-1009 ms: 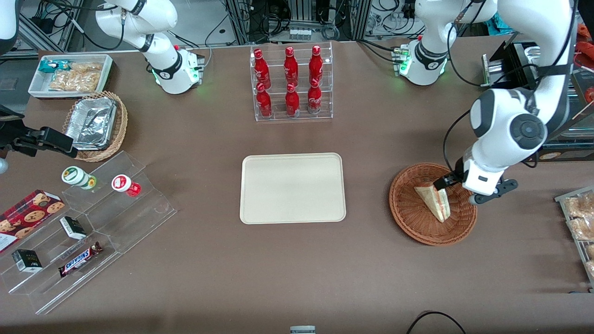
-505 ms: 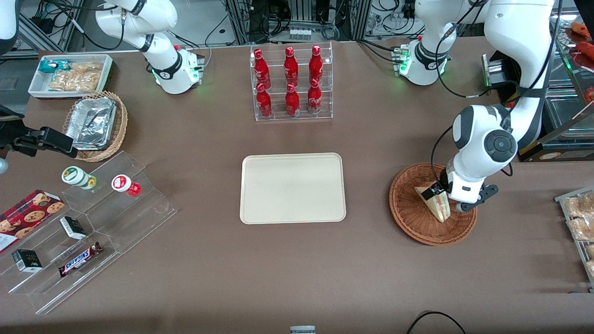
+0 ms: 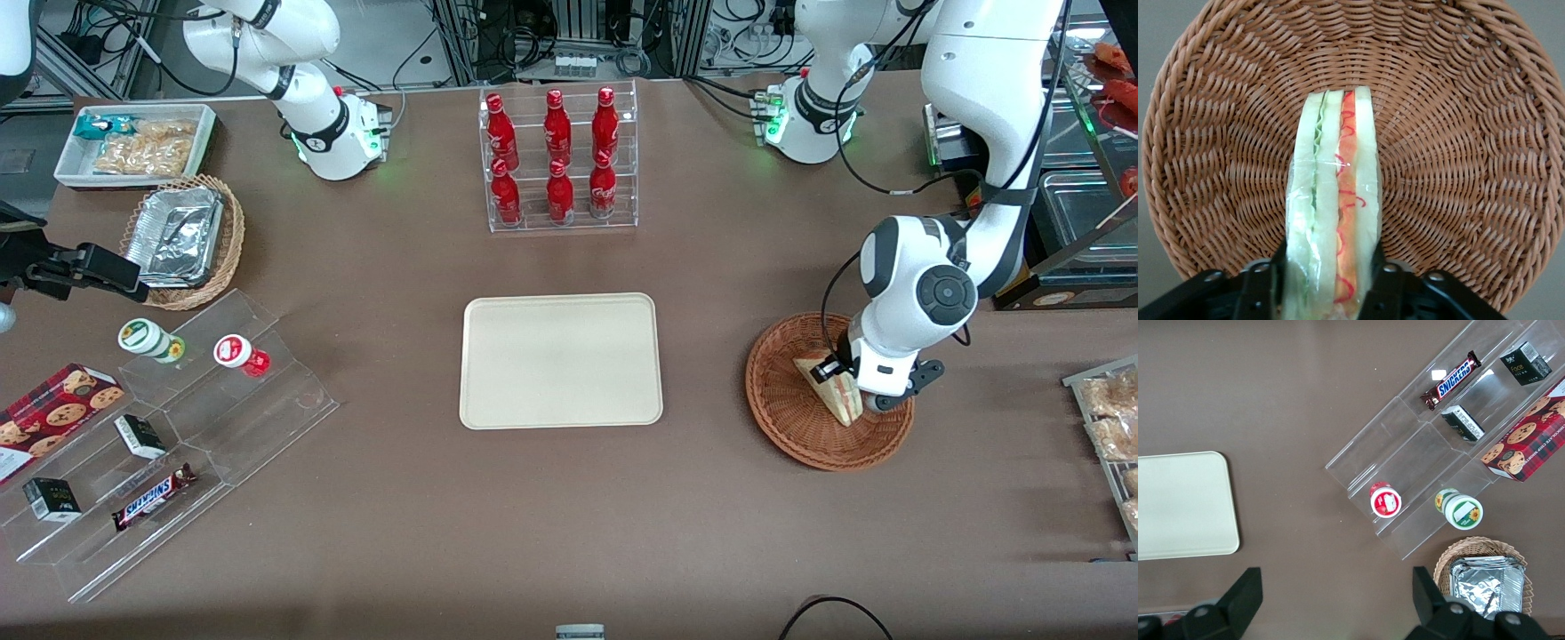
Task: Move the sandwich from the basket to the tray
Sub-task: 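Close the left gripper on the wrapped sandwich's crust edge, then lift the sandwich and carry it with the left gripper over the cream tray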
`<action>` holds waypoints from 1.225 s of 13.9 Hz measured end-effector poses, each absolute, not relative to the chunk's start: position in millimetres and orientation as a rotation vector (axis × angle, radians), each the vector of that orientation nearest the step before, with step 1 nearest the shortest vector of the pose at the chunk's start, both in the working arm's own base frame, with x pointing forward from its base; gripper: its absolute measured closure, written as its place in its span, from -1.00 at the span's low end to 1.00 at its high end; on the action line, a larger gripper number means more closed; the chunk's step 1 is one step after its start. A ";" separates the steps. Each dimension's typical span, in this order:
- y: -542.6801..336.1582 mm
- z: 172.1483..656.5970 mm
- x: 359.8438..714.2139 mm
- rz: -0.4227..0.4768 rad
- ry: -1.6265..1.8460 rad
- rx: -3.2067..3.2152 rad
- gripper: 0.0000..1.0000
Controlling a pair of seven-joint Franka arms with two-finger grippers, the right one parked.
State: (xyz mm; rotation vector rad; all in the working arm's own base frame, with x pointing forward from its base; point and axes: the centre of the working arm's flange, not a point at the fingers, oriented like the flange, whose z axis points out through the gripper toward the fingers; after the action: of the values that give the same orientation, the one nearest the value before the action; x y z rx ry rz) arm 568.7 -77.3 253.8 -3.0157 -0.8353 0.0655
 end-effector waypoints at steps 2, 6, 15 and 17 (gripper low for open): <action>-77.8 260.6 572.6 0.053 -0.844 -3.017 0.52; -89.5 310.6 581.1 0.156 -0.802 -2.997 0.71; -260.0 357.8 576.0 0.226 -0.328 -3.110 0.72; -302.8 343.4 571.3 0.214 -0.259 -3.146 0.72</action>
State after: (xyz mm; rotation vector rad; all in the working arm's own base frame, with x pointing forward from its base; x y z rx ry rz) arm 571.3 -302.8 343.4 -3.1457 -0.2593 0.2135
